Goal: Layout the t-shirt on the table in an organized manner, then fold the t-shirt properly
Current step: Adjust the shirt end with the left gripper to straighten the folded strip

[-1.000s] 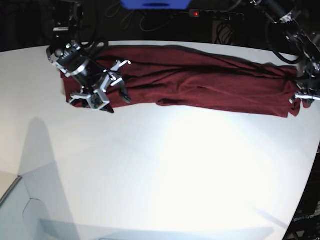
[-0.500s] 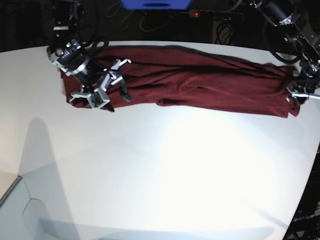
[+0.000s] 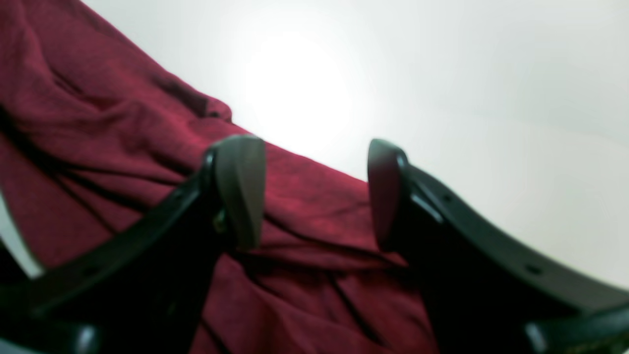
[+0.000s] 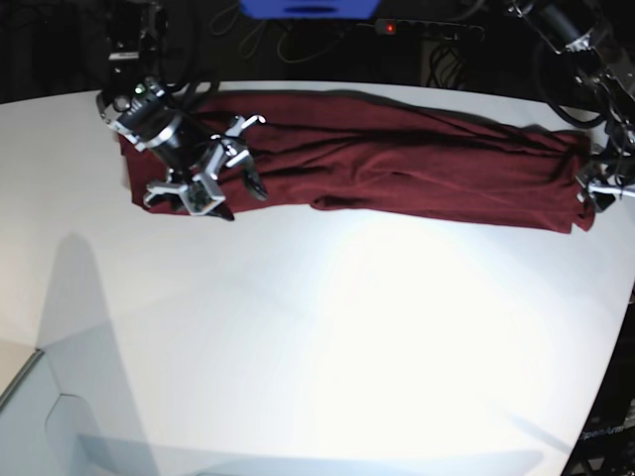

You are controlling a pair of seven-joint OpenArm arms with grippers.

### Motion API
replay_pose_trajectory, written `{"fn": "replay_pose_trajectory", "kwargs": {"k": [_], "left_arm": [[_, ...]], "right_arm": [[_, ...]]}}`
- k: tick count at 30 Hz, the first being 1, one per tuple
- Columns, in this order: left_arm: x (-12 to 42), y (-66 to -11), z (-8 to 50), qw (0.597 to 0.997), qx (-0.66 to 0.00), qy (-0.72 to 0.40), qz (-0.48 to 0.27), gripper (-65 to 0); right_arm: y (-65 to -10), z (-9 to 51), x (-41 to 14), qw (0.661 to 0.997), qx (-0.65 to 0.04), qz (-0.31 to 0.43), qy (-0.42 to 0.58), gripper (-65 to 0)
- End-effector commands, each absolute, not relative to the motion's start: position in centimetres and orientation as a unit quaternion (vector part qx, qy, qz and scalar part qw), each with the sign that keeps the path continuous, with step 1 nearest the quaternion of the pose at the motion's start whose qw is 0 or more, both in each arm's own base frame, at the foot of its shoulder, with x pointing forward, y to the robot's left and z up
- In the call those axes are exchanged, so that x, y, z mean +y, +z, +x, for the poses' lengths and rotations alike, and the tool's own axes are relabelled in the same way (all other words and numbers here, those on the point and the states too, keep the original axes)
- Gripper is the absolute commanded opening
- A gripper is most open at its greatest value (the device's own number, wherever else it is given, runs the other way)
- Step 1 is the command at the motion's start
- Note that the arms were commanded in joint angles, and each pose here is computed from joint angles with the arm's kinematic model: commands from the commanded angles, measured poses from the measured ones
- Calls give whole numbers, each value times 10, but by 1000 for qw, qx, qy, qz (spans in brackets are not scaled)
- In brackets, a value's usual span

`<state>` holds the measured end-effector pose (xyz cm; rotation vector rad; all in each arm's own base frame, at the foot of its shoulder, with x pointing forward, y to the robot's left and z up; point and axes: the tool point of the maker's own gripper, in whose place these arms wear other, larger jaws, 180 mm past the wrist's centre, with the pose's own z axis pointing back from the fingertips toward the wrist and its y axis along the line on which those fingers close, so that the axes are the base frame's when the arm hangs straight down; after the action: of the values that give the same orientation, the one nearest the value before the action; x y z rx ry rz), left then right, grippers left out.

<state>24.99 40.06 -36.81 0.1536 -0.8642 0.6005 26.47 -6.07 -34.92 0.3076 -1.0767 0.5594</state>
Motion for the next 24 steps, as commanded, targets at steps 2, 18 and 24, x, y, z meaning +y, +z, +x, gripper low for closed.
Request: {"fn": "replay_pose_trajectory", "kwargs": {"k": [2, 18, 24], "left_arm": [[417, -344, 257, 849, -441, 274, 96, -169], [390, -361, 271, 903, -417, 96, 41, -133], [395, -378, 272, 901, -420, 109, 28, -133]], "right_arm": [[-337, 269, -58, 797, -524, 151, 259, -314], [-335, 271, -57, 795, -527, 151, 259, -314], [-336, 270, -57, 796, -526, 152, 258, -314]]}}
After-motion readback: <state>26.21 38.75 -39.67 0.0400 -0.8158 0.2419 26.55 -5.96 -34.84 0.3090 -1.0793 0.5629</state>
